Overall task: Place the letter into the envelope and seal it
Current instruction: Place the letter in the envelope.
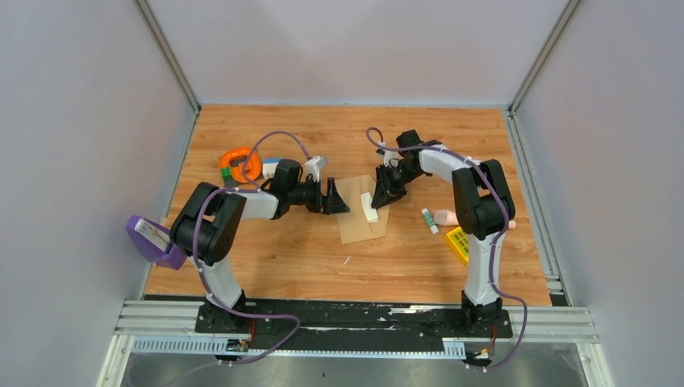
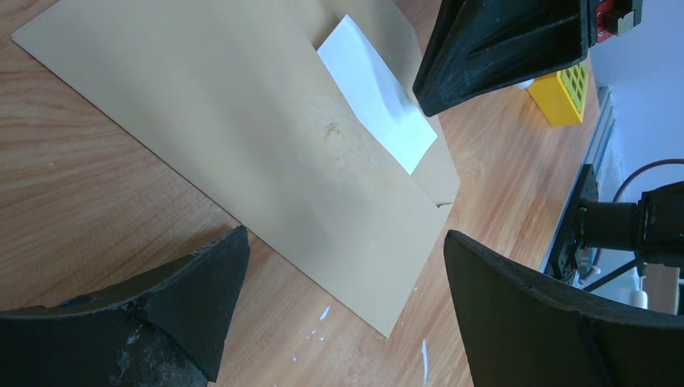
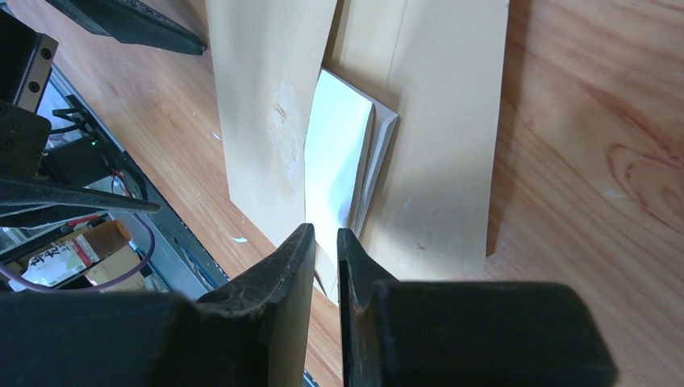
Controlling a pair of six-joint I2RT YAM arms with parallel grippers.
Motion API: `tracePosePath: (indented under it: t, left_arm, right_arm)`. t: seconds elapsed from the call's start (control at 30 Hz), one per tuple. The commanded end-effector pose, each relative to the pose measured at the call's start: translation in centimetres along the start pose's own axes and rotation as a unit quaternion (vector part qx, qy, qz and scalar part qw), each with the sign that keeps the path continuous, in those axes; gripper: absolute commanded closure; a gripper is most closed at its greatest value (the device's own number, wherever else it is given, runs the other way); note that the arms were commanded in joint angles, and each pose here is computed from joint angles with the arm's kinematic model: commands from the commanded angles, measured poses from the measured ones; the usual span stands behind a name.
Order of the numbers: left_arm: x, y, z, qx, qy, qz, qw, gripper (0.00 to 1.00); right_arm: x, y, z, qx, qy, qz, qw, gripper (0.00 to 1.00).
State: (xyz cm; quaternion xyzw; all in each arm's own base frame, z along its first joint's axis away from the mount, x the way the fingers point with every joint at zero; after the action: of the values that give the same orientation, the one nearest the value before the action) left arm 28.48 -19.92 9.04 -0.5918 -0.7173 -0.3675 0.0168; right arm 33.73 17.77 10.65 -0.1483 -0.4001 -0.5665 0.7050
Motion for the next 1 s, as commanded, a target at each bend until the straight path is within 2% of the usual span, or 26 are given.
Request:
tracePosePath:
  t: [0.0, 0.97]
  left_arm:
    - [0.29, -0.37, -0.34, -0.004, 0.005, 0.008, 1.000, 0.00]
    - [0.24, -0.37, -0.32, -0.001, 0.004, 0.008, 1.000, 0.00]
  right_arm:
    - [-0.39, 0.18, -0.05, 0.012, 0.000, 0.005, 1.000, 0.82]
    - [-1.28, -0.04, 0.56, 0.010, 0.035, 0.018, 0.999, 0.82]
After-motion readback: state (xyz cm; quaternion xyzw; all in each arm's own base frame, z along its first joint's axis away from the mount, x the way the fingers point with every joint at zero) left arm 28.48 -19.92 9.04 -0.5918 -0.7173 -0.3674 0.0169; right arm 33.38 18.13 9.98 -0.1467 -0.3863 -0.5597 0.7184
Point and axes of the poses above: each gripper's point midway between its finger pads, its own x axis back along the fingers, its own z axis along the line the jaws close on, y = z × x, the point moved 9 cm from there along x, back along the fingers, and after that the axes turned 6 degrees about x, right-handed, at the moved point
